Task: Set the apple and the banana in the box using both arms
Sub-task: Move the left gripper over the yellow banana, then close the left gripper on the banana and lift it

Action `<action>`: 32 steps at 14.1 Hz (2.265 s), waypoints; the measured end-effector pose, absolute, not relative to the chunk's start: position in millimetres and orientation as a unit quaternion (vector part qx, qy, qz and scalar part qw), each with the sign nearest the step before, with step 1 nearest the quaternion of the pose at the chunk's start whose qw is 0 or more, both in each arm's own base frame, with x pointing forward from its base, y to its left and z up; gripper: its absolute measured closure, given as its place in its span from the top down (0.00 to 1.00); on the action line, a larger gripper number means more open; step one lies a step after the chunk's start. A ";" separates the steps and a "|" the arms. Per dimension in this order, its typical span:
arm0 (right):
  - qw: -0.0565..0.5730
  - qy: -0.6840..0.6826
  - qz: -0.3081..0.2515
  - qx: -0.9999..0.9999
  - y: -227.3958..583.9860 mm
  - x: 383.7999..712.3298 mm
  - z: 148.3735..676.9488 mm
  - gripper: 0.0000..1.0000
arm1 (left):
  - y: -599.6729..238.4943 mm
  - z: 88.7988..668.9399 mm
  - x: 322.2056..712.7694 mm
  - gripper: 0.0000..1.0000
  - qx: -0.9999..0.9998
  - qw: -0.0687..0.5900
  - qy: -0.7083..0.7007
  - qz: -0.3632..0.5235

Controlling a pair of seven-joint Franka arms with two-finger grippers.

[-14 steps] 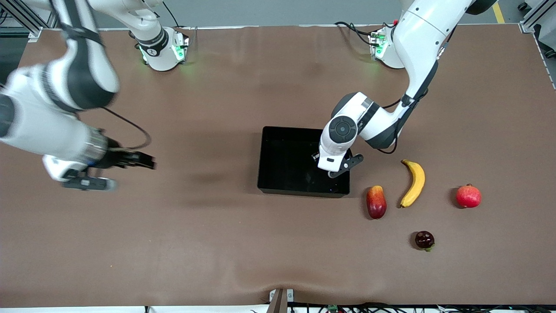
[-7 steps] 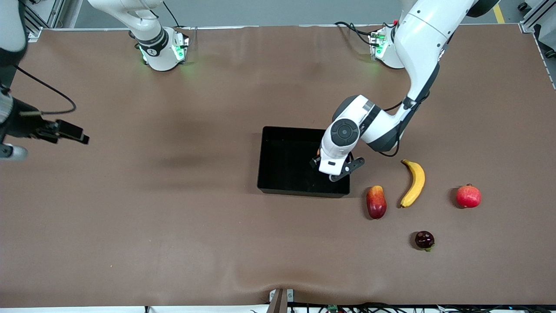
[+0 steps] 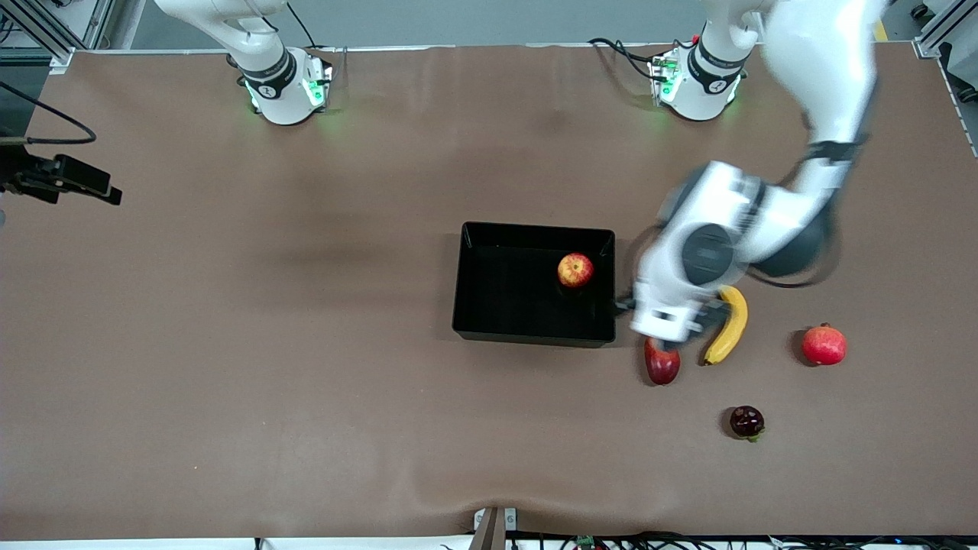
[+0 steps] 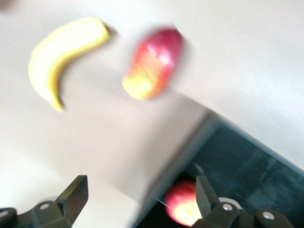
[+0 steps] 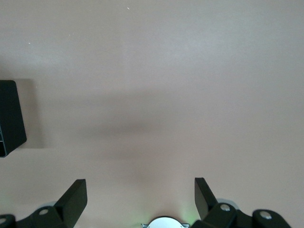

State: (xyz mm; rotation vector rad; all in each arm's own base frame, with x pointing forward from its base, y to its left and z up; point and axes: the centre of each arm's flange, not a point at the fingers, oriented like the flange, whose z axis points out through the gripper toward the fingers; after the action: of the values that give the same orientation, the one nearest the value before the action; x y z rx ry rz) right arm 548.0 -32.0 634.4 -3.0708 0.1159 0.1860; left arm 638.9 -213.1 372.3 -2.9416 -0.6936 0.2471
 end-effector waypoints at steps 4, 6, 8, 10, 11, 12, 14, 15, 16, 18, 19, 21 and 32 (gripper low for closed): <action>0.006 0.041 0.057 -0.998 -36.6 542.1 642.4 1.00 | -60.3 311.6 659.2 1.00 -0.974 0.094 -0.178 0.108; -0.007 0.034 0.058 -0.998 -29.4 542.6 641.5 1.00 | -23.3 269.5 656.3 1.00 -0.976 0.080 -0.170 0.110; -0.010 0.033 0.059 -0.998 -25.8 542.8 640.1 1.00 | -13.1 242.9 645.9 1.00 -0.981 0.069 -0.139 0.117; -0.009 0.034 0.060 -0.998 -26.3 543.1 638.5 1.00 | -9.3 237.6 639.1 1.00 -0.986 0.058 -0.100 0.121; -0.010 0.034 0.058 -0.998 -26.4 544.1 637.5 1.00 | -9.3 237.5 636.0 1.00 -0.987 0.051 -0.086 0.122; -0.010 0.034 0.053 -0.998 -26.3 545.8 636.3 1.00 | -11.1 236.6 632.6 1.00 -0.989 0.043 -0.076 0.121; -0.010 0.034 0.048 -0.998 -26.8 548.8 633.1 1.00 | -18.8 230.5 624.5 1.00 -0.992 0.029 -0.056 0.110; -0.010 0.034 0.046 -0.998 -26.9 550.2 632.1 1.00 | -21.6 226.1 620.3 1.00 -0.993 0.024 -0.039 0.106; -0.010 0.033 0.043 -0.998 -26.7 551.3 631.8 1.00 | -21.2 221.8 617.2 1.00 -0.995 0.019 -0.019 0.101; -0.010 0.032 0.045 -0.998 -24.7 551.7 629.3 1.00 | -12.1 216.2 614.8 0.95 -0.996 0.009 0.011 0.090; -0.010 0.031 0.045 -0.998 -24.1 552.3 627.1 1.00 | -7.7 213.9 614.4 0.95 -0.996 0.005 0.017 0.084; -0.009 0.031 0.047 -0.998 -23.8 554.4 621.0 1.00 | -5.2 205.6 611.5 0.80 -0.996 0.000 0.022 0.082; -0.009 0.030 0.030 -0.999 -23.0 568.1 611.0 1.00 | -45.0 231.7 617.7 0.42 -0.996 -0.010 0.053 0.074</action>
State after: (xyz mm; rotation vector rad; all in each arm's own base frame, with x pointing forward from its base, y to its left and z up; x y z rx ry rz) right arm 568.1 -23.0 611.0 -3.1564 0.0950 0.0961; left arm 617.7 -45.0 231.7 -3.1474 0.1669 0.2349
